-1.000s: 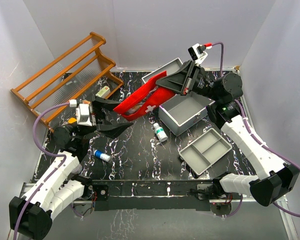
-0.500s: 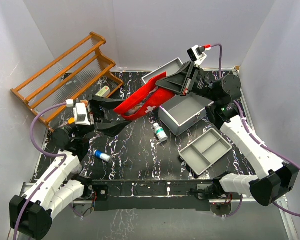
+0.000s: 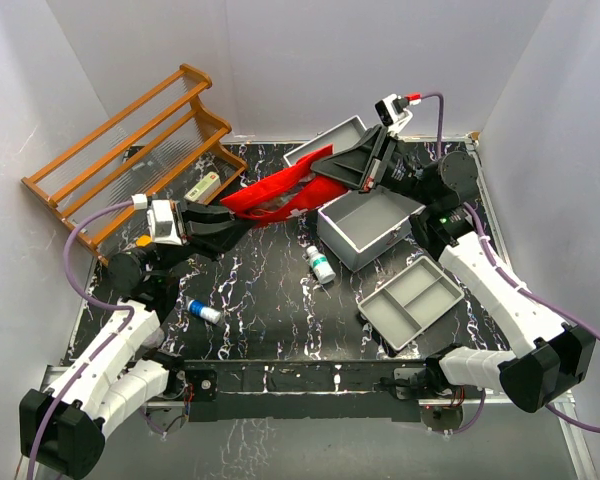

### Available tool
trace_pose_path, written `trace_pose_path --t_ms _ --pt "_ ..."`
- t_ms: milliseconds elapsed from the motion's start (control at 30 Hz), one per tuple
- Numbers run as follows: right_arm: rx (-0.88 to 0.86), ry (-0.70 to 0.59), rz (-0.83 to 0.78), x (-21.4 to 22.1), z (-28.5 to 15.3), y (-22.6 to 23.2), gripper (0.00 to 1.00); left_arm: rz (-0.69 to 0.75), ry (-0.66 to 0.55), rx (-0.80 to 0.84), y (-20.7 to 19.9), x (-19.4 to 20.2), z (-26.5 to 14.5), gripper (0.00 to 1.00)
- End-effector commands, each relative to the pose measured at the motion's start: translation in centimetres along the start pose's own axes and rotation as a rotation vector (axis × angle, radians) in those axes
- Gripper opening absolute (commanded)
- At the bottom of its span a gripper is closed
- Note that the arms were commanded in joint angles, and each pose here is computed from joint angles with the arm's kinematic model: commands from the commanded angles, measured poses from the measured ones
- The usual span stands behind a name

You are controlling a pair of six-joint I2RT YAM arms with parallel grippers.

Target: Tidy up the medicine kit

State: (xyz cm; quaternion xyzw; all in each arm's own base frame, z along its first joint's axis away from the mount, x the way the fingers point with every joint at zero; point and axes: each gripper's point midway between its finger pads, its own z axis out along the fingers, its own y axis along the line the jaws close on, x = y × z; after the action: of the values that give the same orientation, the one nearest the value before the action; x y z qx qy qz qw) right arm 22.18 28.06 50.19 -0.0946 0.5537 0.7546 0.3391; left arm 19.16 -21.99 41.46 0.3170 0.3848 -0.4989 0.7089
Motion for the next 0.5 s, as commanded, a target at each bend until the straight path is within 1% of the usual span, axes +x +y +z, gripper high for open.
trace_pose_path --t_ms 0,33,67,167,267,400,467 --pt "0.001 -0.02 -0.072 -0.4 0.0 0.1 0.0 0.061 -0.033 0.002 -0.4 -1.6 0.2 0.08" --pt "0.012 -0.023 -0.083 -0.4 0.0 -0.2 0.03 0.062 -0.027 -0.001 -0.4 -1.5 0.1 0.01" --pt "0.021 -0.024 -0.098 -0.5 0.0 -0.4 0.07 0.06 -0.021 -0.011 -0.3 -1.4 0.0 0.0" --pt "0.073 -0.031 -0.163 -0.9 0.0 -1.6 0.21 0.029 0.007 -0.064 0.4 -0.8 -0.2 0.0" --pt "0.114 -0.046 -0.222 -1.5 -0.4 -2.5 0.31 -0.022 0.062 -0.122 1.2 0.2 -0.6 0.0" --pt "0.194 -0.035 -0.297 -1.6 -0.8 -4.8 0.49 -0.083 0.154 -0.209 2.5 1.9 -1.2 0.0" --pt "0.258 -0.039 -0.335 -1.8 -1.3 -6.2 0.56 -0.103 0.198 -0.265 3.4 3.0 -1.7 0.0"
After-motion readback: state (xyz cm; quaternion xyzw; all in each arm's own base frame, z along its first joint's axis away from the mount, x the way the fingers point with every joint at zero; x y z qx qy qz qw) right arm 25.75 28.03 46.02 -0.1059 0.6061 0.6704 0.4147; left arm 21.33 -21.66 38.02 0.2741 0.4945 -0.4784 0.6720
